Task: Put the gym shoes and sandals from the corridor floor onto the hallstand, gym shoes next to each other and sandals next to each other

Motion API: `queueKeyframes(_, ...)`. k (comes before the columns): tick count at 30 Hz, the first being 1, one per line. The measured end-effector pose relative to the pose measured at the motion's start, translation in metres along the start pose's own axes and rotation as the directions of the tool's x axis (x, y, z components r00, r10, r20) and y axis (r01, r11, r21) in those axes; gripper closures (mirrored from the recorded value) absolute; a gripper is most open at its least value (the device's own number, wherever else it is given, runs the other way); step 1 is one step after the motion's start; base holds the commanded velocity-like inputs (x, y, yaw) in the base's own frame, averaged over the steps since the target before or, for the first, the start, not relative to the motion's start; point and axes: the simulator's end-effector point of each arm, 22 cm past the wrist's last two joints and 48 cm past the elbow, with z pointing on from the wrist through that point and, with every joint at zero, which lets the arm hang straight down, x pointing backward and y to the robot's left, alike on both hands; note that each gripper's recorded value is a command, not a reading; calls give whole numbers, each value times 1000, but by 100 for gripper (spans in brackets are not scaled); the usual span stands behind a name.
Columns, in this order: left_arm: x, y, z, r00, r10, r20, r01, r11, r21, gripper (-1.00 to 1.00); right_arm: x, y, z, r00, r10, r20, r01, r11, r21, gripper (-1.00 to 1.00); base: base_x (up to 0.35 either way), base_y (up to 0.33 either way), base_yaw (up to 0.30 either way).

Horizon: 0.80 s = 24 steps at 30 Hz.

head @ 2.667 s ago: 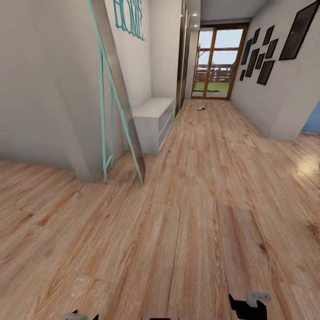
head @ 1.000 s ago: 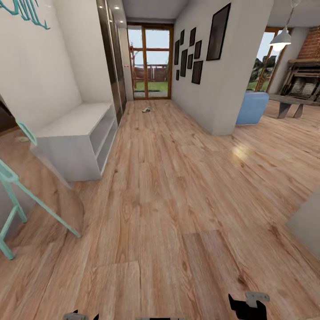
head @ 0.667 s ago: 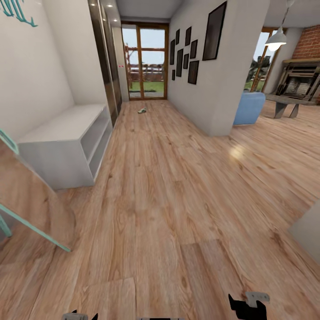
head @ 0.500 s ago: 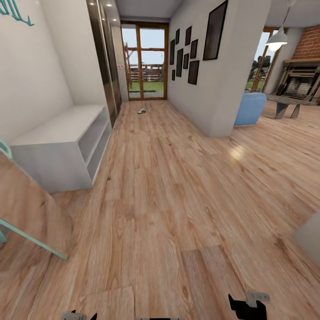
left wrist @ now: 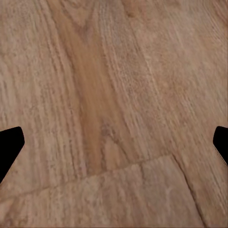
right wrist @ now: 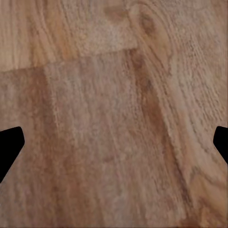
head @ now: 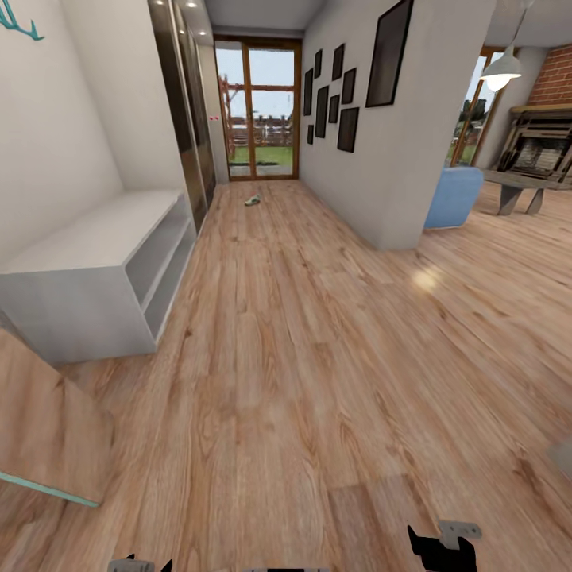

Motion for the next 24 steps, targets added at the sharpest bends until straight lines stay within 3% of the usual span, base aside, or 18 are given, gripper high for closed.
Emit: queueKeyframes(24,2,-3,0,1000,3,-4,-3,1000,5,-100,0,0,0,1000,0,-1,0,1000,1,-100,339,0,0)
